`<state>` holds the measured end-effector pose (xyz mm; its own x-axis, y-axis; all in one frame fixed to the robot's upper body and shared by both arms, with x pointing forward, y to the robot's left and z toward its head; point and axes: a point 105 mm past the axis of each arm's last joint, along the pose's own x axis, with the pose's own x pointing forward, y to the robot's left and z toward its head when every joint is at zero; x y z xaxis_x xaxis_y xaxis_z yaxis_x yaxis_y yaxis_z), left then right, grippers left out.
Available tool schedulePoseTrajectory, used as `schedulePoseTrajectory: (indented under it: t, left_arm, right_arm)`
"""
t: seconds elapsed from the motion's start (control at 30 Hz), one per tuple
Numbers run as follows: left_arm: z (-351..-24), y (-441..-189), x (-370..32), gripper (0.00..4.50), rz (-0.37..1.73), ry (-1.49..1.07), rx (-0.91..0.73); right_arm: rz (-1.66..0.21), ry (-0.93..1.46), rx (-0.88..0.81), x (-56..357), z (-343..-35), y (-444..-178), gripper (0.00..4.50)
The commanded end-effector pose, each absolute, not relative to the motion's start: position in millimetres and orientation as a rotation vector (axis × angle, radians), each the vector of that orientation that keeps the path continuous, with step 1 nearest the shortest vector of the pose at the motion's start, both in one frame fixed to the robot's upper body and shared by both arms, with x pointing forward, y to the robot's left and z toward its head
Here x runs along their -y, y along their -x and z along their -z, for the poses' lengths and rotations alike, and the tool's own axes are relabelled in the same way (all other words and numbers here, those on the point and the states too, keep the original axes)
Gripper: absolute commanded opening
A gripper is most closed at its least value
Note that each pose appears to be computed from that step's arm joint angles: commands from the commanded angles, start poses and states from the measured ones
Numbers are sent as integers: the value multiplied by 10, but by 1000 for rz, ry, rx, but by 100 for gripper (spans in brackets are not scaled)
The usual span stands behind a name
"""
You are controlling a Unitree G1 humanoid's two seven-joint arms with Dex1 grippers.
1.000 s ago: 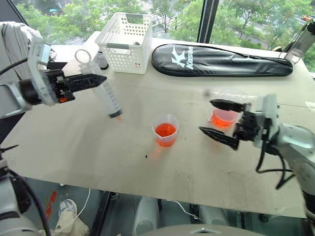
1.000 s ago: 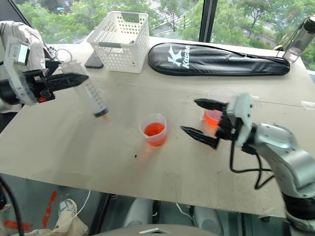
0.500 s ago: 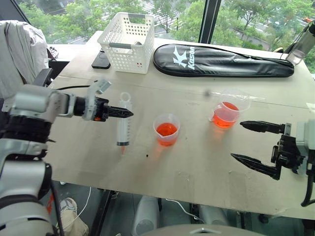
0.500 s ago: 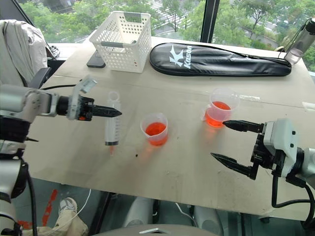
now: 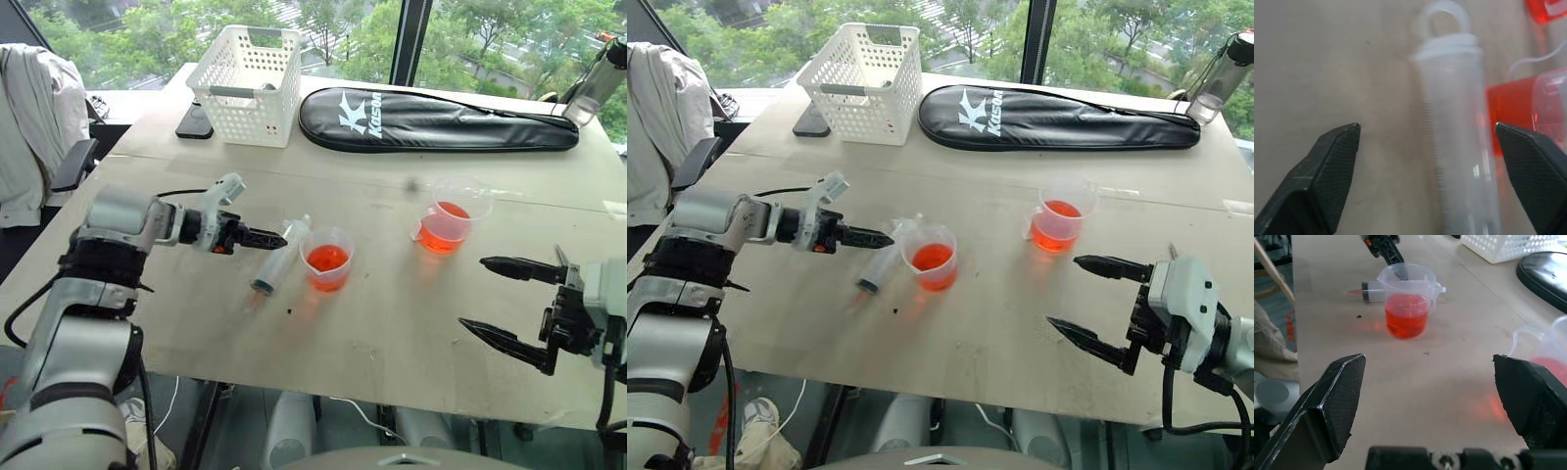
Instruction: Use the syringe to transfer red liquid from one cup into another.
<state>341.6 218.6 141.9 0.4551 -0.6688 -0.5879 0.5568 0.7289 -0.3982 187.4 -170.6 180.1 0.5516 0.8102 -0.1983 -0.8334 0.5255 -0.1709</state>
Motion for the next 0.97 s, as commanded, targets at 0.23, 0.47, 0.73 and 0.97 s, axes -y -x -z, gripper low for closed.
schedulePoseTrajectory:
  t: [0.23, 0.47, 0.73, 0.97]
  left_arm:
    - [-2344, -3075, -2059, 442, 710, 3, -113]
    - [-2173, -2651, -2128, 442, 713, -39, -75]
    - [-1753, -2279, -2491, 442, 652, -58, -192]
    - [-1562, -2161, -2546, 442, 649, -88, -225]
  right_arm:
    - [-807, 251, -70, 2085, -1838, -1884, 450]
    - [-696, 278, -145, 2512, -1788, -1798, 450]
    - [-615, 306, -189, 2781, -1769, -1674, 450]
    - [-612, 301, -216, 2821, -1720, -1644, 450]
